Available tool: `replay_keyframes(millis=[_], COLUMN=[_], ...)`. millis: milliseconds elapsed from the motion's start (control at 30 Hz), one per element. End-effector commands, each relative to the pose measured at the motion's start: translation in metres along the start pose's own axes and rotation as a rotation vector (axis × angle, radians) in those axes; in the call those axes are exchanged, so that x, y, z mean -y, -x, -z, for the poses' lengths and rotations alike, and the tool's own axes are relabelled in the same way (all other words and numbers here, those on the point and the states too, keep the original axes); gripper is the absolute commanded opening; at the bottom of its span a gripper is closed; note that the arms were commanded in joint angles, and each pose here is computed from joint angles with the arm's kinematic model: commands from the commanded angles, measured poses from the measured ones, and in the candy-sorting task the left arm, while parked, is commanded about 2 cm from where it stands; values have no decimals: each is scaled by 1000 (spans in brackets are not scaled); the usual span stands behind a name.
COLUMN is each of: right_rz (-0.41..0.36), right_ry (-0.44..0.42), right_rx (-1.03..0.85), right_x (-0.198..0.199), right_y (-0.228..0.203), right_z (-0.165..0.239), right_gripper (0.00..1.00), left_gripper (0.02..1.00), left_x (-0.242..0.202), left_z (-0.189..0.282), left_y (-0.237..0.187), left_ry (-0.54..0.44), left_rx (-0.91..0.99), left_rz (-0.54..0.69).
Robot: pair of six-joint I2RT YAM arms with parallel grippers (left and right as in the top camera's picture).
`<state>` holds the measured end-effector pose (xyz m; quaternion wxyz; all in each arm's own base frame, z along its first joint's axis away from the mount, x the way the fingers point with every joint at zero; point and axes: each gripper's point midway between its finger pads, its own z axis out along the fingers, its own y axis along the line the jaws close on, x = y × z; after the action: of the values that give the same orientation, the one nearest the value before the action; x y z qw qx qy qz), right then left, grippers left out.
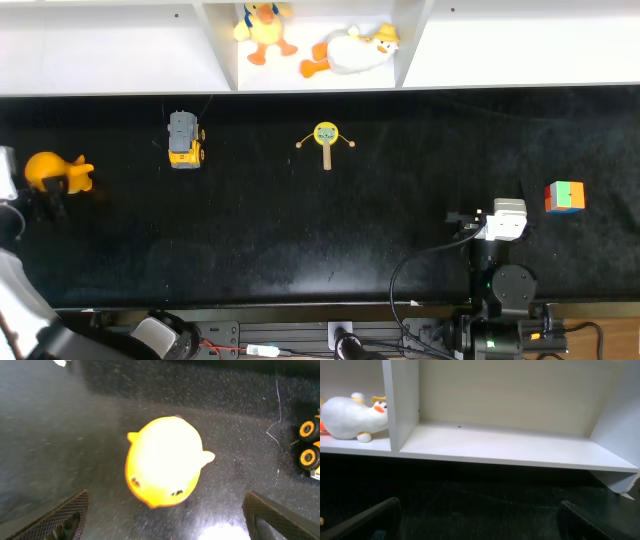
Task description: Store Toys
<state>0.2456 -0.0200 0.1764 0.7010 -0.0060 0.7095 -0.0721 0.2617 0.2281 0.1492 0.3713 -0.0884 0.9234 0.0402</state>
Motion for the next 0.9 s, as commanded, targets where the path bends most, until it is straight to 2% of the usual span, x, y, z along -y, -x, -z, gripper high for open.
replay_keyframes(millis=[33,333,400,433,533,633,667,800,900], right_rz=[0,0,0,-1,0,0,0,0,0], right_ry=[4,4,4,4,4,4,4,4,4], right_rx=[0,0,0,0,0,0,0,0,0], right_x=[-1,-1,-1,-1,-1,-1,-1,-1,-1], right_y=[-3,-3,-3,-3,-3,-3,-3,-3,-3], right_z=[0,0,0,0,0,0,0,0,0], right_gripper=[996,996,996,996,996,996,996,996,996], left_gripper=[1000,980,855,726,514,229,167,47,40], left_x=[4,-3,-4,-4,-3,-4,-3,-4,-2], left_z=[-14,-30,-32,-32,-34,-34,-34,-28,-16], left_y=[9,7,6,5,4,4,4,9,18], left_ry=[-45,-40,-42,-44,-47,-47,-47,-47,-48], left_rx=[17,12,9,7,3,3,3,1,-4], left_rz=[-37,-42,-40,-39,-36,-36,-35,42,77])
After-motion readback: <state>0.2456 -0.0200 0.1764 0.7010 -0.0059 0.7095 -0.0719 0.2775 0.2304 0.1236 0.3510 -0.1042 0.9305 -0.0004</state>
